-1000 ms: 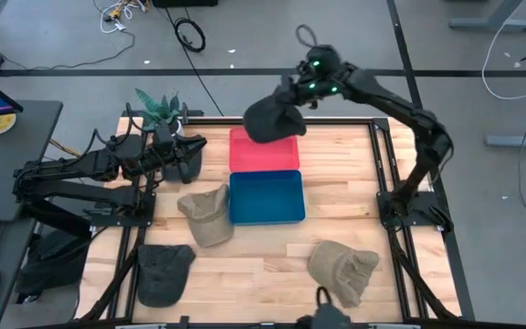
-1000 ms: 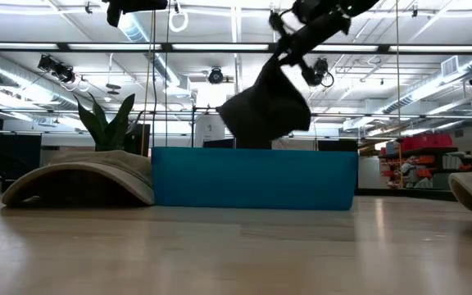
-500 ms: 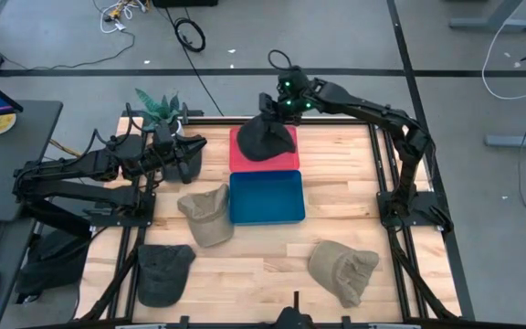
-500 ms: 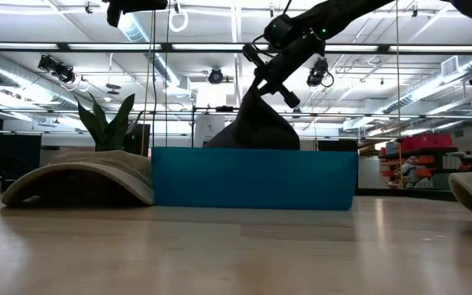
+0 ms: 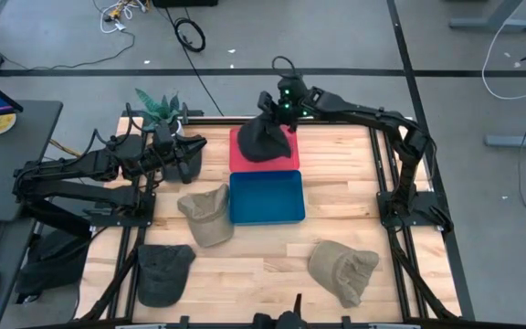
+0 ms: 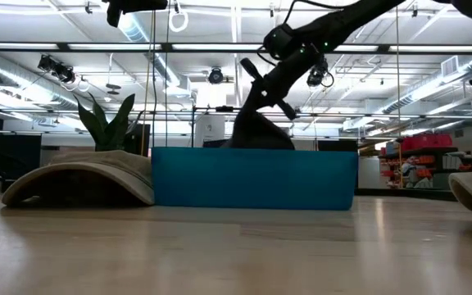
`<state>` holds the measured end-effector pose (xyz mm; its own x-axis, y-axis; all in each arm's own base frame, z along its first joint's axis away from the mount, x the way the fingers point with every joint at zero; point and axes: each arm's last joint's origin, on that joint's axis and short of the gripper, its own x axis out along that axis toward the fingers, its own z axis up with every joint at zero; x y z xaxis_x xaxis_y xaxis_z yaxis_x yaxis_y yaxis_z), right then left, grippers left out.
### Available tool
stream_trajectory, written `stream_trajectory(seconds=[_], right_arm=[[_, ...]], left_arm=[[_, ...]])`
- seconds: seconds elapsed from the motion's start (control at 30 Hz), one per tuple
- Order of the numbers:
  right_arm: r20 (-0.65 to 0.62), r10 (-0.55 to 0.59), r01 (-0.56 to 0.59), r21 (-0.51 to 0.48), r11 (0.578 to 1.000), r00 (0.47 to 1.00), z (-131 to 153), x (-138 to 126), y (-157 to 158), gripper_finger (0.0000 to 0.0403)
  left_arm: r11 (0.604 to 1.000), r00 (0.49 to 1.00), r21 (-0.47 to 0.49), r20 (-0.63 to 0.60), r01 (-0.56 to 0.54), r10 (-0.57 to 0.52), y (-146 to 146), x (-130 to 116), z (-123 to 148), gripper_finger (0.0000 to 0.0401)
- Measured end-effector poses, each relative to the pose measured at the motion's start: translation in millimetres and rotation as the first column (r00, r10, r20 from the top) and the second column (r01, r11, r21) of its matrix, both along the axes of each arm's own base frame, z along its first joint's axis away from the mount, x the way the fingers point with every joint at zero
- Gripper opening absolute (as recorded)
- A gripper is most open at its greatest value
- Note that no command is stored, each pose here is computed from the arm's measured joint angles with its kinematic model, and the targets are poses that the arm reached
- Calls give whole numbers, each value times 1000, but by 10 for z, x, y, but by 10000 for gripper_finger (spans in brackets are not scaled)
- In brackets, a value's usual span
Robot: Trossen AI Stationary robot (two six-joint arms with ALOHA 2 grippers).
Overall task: Pick & Place hat
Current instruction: Put the top right black cap into the red bin
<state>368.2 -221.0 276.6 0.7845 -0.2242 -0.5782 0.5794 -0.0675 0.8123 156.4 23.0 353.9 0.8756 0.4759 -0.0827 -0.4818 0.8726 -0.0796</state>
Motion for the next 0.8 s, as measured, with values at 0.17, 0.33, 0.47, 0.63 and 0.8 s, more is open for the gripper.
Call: stream_trajectory(seconds=[0.17, 0.33, 0.47, 0.63, 0.8], right_arm=[[60, -51, 47, 67, 997, 997, -185, 34, 67, 6], [5, -72, 71, 83, 994, 997, -362, 2, 122, 6], [-28, -69, 70, 44, 997, 997, -415, -22, 122, 7], [-133, -37, 41, 31, 999, 990, -497, -121, 84, 22], [-210, 12, -8, 21, 1000, 978, -548, -205, 49, 65]], left_arm=[[1000, 1000, 0, -1, 0, 0, 0, 0, 0, 39], [1000, 1000, 1, -2, 0, 0, 0, 0, -1, 39], [1000, 1000, 1, -11, 0, 0, 0, -1, -9, 39], [1000, 1000, 0, -14, 0, 0, 0, -1, -13, 39], [1000, 1000, -2, -14, 0, 0, 0, -1, -14, 39]])
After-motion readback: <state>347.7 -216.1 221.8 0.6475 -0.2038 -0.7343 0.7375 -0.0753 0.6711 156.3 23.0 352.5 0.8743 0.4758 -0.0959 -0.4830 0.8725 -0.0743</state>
